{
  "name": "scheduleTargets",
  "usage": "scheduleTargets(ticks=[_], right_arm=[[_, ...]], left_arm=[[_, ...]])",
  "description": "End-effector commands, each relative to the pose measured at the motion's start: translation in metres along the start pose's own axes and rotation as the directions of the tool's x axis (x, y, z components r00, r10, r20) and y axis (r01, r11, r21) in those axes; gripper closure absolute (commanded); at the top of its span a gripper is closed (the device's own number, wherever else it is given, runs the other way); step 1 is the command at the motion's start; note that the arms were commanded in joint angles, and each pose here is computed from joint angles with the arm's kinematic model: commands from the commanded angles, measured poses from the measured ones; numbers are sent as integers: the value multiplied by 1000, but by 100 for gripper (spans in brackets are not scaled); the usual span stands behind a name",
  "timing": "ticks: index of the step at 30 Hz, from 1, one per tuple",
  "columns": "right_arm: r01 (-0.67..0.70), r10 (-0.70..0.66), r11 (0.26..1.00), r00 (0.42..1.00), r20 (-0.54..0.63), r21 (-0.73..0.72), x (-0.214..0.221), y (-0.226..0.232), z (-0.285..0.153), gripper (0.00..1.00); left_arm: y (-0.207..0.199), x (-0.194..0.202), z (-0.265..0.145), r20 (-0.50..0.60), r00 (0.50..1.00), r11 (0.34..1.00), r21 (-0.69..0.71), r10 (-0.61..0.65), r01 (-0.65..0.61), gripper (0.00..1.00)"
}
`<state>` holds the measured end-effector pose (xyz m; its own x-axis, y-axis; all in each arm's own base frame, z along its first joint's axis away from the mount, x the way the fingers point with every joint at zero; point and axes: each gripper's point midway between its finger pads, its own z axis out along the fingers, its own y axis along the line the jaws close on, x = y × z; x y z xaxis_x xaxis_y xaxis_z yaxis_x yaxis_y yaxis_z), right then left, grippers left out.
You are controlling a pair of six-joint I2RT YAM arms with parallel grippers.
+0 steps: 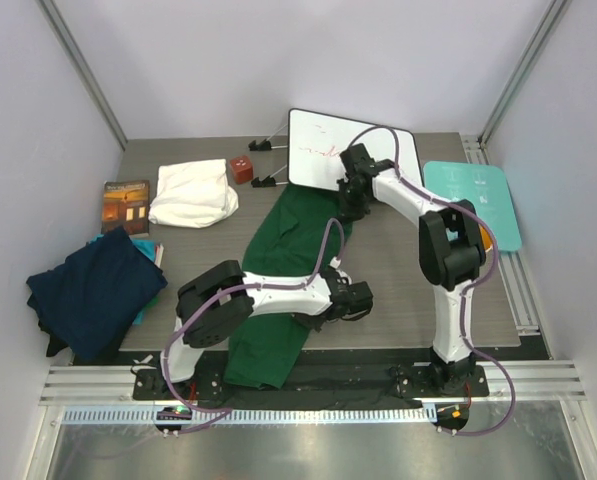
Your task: Fold and stack the t-shirts
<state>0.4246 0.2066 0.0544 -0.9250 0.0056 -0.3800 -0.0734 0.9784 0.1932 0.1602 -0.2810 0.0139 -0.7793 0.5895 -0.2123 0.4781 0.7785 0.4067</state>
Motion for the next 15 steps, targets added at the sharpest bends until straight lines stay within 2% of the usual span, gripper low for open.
scheduleTargets(ticks=[1,8,12,15], right_arm=[[32,-23,997,990,137,-65,-19,15,-68,77],[41,-25,996,982,188,-85,-15,15,-117,75],[36,-21,997,983,184,-74,-3,9,-124,75],[23,-6,996,983,184,-90,2,11,-130,75]], left_arm=[[-30,-50,-15,148,979,976,183,-143,115,98],[-15,-40,-66,174,970,938,330,-173,108,97],[-8,-9,-75,131,978,912,397,-162,98,97],[5,12,-68,111,976,927,348,-188,139,98]])
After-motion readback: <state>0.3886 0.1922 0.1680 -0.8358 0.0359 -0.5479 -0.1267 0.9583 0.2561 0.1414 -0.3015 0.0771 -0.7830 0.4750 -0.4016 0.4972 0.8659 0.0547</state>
